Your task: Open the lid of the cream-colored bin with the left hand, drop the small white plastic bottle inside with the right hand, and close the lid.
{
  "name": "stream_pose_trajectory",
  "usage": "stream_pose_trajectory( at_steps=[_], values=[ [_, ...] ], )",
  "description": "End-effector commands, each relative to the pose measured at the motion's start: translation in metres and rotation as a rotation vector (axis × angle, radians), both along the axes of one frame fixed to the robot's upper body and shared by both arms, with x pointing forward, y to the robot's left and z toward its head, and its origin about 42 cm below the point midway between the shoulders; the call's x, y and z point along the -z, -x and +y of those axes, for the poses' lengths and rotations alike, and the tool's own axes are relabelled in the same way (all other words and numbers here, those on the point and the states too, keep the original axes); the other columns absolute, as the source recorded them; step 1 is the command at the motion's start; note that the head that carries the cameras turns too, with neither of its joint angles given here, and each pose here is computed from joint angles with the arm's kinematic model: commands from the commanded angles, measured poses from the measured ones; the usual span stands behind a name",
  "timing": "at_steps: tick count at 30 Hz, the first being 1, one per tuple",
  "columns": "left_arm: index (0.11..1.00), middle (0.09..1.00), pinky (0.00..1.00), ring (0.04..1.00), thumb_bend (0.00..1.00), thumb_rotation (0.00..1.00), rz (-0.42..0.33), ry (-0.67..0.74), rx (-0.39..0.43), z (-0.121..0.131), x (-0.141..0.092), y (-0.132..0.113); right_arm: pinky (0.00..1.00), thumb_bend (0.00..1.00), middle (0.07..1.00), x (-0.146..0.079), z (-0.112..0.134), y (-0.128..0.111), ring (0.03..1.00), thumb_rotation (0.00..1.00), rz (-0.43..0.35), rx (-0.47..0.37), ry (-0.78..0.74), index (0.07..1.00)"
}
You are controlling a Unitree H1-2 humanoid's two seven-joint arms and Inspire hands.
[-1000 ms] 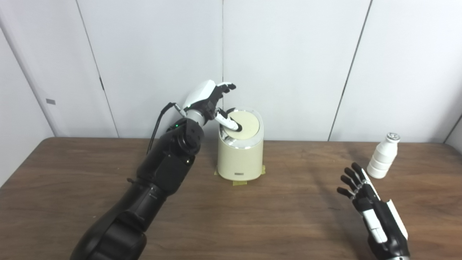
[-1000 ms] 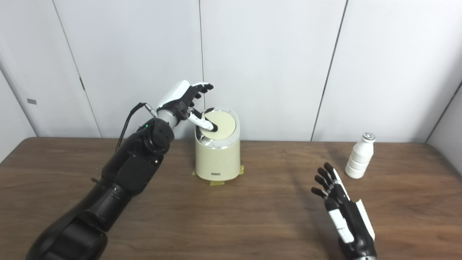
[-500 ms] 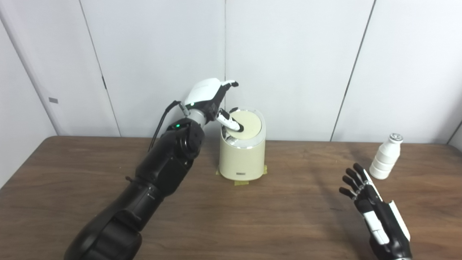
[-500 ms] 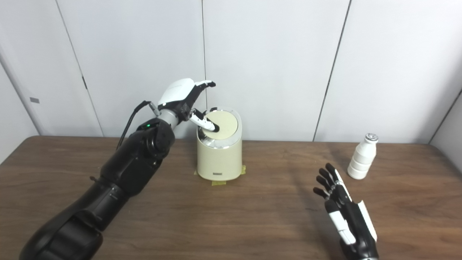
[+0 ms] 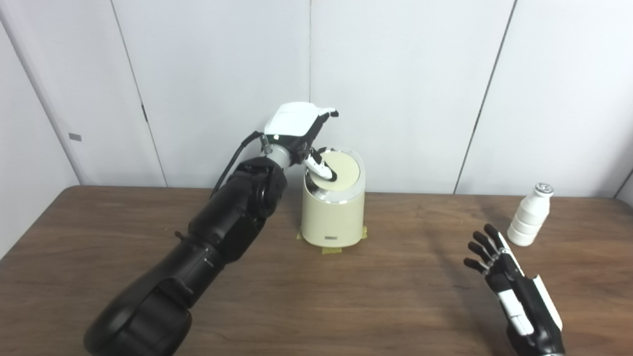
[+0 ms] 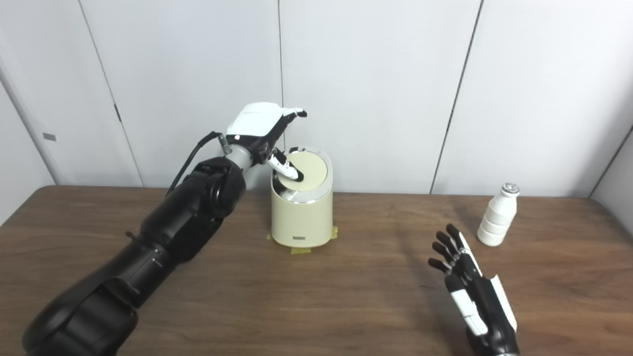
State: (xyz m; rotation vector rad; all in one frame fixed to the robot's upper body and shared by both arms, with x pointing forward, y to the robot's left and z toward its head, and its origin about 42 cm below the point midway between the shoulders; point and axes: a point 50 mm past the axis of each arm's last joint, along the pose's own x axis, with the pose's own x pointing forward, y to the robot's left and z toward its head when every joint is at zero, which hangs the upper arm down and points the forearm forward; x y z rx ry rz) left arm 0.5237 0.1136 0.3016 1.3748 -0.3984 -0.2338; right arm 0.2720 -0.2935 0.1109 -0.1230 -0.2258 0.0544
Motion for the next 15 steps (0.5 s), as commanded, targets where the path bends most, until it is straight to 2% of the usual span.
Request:
stream_pose_trajectory(
  at_steps=[1, 10, 13, 15],
  values=[
    [0.909, 0.903, 0.84, 0.891, 1.00, 0.07, -0.087, -0.052, 0.040, -0.012, -0.026, -0.002, 0.82, 0.62, 0.934, 0.076, 0.024, 0.059, 0.912, 0.86, 0.280, 0.038, -0.103, 0.966],
    [0.905, 0.889, 0.83, 0.871, 1.00, 0.07, -0.104, -0.106, 0.045, -0.014, -0.020, 0.002, 0.83, 0.62, 0.935, 0.074, 0.024, 0.059, 0.915, 0.84, 0.283, 0.041, -0.132, 0.962],
    [0.910, 0.901, 0.83, 0.876, 1.00, 0.07, -0.094, -0.077, 0.043, -0.012, -0.025, 0.002, 0.83, 0.62, 0.939, 0.074, 0.024, 0.060, 0.920, 0.84, 0.280, 0.040, -0.134, 0.965],
    [0.916, 0.900, 0.81, 0.879, 1.00, 0.07, -0.078, -0.006, 0.044, -0.009, -0.034, 0.003, 0.84, 0.61, 0.938, 0.074, 0.024, 0.060, 0.920, 0.84, 0.281, 0.040, -0.140, 0.964]
  ],
)
